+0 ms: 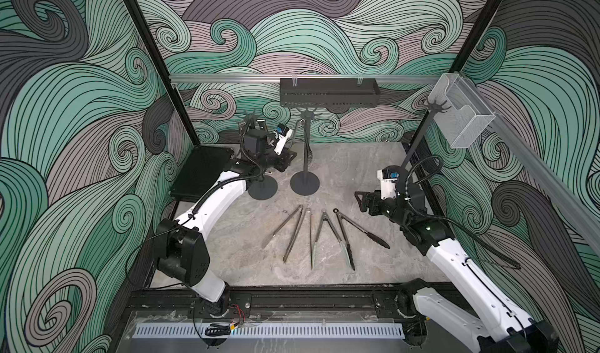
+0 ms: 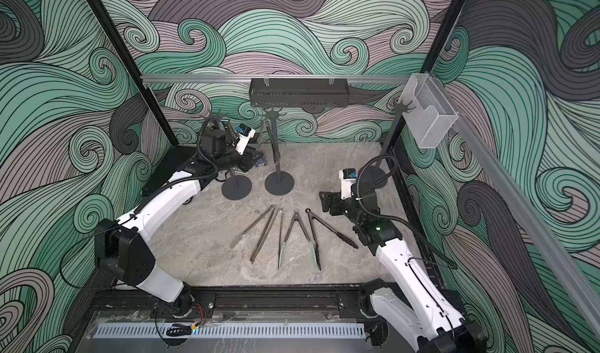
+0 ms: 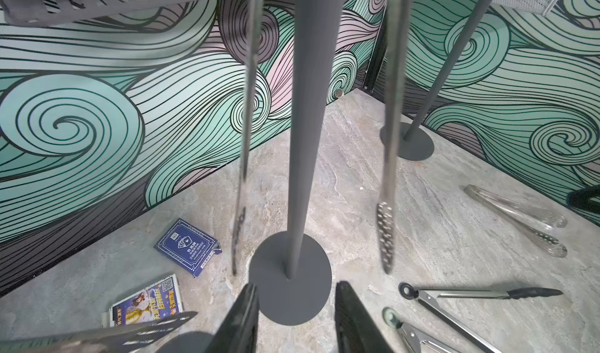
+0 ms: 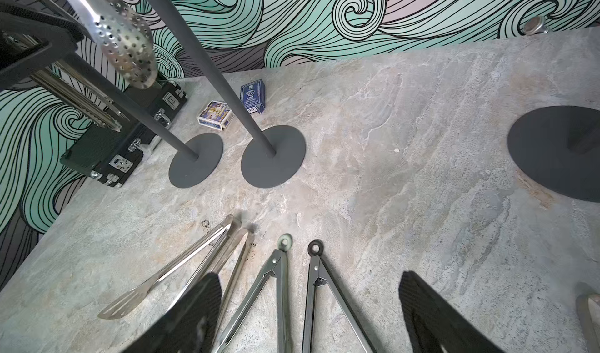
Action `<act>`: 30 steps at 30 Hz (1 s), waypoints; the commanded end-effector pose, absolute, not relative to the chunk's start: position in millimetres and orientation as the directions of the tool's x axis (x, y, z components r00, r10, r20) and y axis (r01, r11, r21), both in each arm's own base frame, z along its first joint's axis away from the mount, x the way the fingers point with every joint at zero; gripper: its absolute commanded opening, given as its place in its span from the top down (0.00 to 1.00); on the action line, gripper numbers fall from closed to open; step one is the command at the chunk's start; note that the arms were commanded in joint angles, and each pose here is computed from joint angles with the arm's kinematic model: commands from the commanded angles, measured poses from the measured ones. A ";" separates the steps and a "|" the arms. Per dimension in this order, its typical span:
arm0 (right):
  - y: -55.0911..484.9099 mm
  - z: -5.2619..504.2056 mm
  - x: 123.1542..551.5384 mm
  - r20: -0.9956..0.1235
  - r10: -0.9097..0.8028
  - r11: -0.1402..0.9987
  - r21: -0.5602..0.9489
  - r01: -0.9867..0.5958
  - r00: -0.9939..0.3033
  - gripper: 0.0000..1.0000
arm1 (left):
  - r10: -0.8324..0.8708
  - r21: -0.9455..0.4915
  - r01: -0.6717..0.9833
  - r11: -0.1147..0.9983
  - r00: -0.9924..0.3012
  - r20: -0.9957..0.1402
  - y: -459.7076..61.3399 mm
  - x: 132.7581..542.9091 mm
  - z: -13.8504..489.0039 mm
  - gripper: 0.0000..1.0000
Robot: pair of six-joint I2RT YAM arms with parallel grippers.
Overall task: Hang food tongs on kitchen utensil racks
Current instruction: Hang the food tongs on the rack, then pick up the food tongs from the center of the board.
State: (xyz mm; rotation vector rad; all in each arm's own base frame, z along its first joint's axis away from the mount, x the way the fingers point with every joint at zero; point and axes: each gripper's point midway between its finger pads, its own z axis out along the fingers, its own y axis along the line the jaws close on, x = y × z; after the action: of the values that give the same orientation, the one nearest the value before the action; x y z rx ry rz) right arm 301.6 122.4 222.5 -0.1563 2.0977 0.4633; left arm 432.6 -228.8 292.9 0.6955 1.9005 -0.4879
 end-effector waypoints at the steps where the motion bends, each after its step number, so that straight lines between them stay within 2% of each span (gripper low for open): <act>1: 122.1 226.9 300.7 -0.845 0.083 0.916 0.274 -0.294 -0.528 0.13 | 0.250 -0.019 0.677 0.736 -0.298 -0.921 -234.6 420.0 309.5 0.57; 11: 118.2 224.0 299.2 -0.838 0.091 0.923 0.274 -0.271 -0.538 0.13 | 0.268 -0.009 0.680 0.733 -0.300 -0.916 -235.9 392.6 326.6 0.48; 18: 108.8 212.3 297.1 -0.793 0.095 0.944 0.264 -0.198 -0.602 0.13 | 0.255 -0.028 0.644 0.764 -0.342 -0.904 -219.5 366.1 331.4 0.47; 23: 95.1 174.4 283.4 -0.651 0.099 0.969 0.234 -0.075 -0.752 0.13 | 0.184 -0.117 0.643 0.757 -0.382 -0.906 -217.9 340.1 335.5 0.46; 30: 83.4 110.6 254.8 -0.370 0.073 0.990 0.136 0.023 -0.926 0.16 | 0.110 -0.235 0.633 0.738 -0.457 -0.883 -219.8 301.7 331.1 0.46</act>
State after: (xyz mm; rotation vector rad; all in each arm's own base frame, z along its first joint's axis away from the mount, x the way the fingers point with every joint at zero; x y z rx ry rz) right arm 277.2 97.0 133.6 0.0144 2.5808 0.2789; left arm 318.3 -218.7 327.9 0.6137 1.9498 -0.6089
